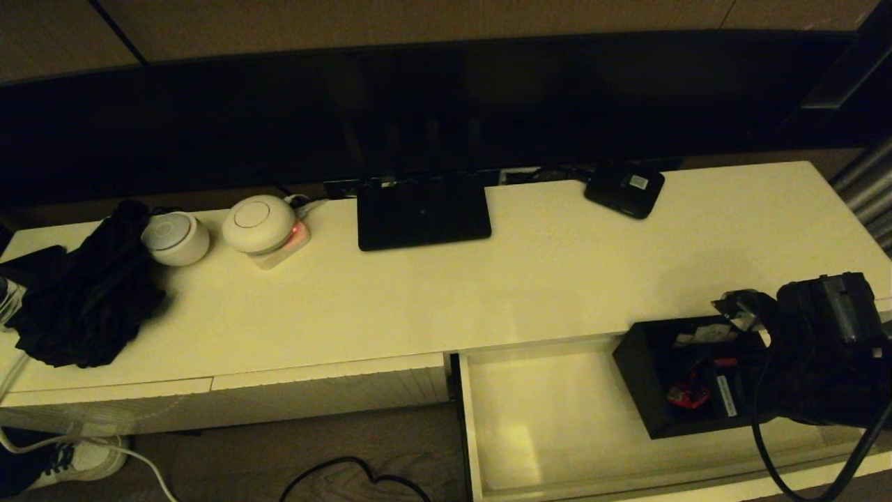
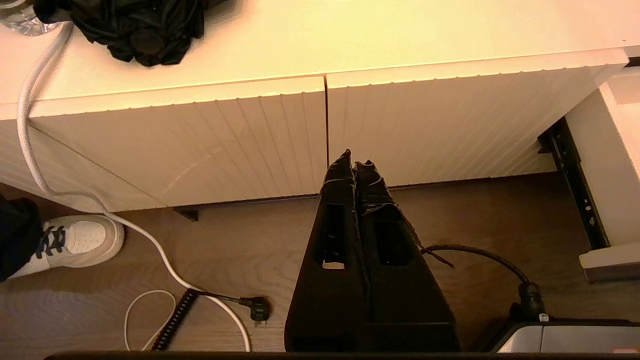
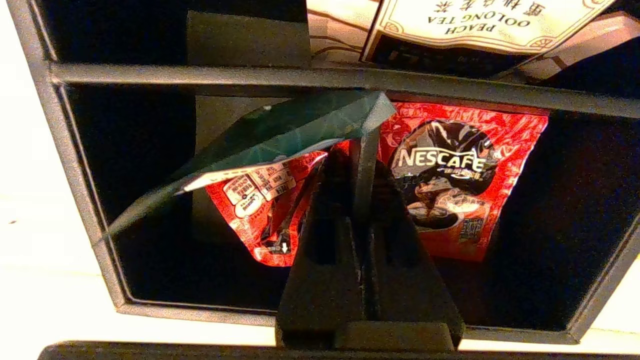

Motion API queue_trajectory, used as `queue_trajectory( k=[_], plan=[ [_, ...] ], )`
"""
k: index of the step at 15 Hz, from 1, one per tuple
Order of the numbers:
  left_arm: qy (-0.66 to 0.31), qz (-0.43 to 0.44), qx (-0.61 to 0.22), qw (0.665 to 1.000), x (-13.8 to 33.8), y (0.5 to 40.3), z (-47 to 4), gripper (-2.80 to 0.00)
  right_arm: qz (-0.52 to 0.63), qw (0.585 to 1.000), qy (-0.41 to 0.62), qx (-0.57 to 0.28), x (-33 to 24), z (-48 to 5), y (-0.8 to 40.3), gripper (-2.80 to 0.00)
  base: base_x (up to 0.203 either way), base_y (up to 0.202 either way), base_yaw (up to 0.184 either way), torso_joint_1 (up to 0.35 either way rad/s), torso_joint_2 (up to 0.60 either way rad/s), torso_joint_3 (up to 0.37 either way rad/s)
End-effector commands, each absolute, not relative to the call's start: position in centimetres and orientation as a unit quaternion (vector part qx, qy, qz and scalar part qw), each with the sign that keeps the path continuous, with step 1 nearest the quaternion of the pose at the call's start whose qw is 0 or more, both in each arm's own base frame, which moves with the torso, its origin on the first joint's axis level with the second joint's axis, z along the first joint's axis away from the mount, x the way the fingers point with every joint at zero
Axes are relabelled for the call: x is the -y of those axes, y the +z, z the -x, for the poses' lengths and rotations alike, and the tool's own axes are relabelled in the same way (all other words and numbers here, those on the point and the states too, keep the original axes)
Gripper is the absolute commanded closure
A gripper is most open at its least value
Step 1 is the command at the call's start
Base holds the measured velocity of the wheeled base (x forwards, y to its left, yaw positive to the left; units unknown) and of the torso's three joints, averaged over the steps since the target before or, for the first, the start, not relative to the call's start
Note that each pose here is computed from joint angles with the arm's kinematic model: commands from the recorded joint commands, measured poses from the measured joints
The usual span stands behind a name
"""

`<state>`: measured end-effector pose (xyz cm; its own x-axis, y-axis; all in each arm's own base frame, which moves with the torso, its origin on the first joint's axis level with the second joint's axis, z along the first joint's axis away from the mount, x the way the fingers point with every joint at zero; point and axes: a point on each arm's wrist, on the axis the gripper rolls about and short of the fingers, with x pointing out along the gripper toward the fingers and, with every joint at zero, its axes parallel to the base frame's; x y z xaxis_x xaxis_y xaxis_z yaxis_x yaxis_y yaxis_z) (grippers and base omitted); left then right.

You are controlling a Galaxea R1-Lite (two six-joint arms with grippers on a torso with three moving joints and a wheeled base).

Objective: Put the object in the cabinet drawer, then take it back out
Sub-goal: Put the storage box in the drawer

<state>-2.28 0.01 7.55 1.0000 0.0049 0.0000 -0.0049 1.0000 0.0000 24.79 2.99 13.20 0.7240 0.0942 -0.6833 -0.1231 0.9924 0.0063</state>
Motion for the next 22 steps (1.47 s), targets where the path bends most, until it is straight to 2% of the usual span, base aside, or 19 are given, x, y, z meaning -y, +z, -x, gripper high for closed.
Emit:
queue_trajectory(
  k=[1,10,22],
  plan=[
    [0.003,0.000,-0.002,1.000,0.0,7.5,2.3,0.00,0.018,0.925,0.057,-0.376,-2.9,-25.0,12.5,0.00,0.000,0.000,0.000,0.000,0.00,0.000],
    [0.003,0.000,-0.002,1.000,0.0,7.5,2.3,0.00,0.022,0.919,0.059,-0.389,-2.7,-22.6,11.5,0.00,0.000,0.000,0.000,0.000,0.00,0.000],
    [0.003,0.000,-0.002,1.000,0.0,7.5,2.3,0.00,0.021,0.911,0.058,-0.407,-2.8,-23.7,8.5,0.00,0.000,0.000,0.000,0.000,0.00,0.000]
  ],
)
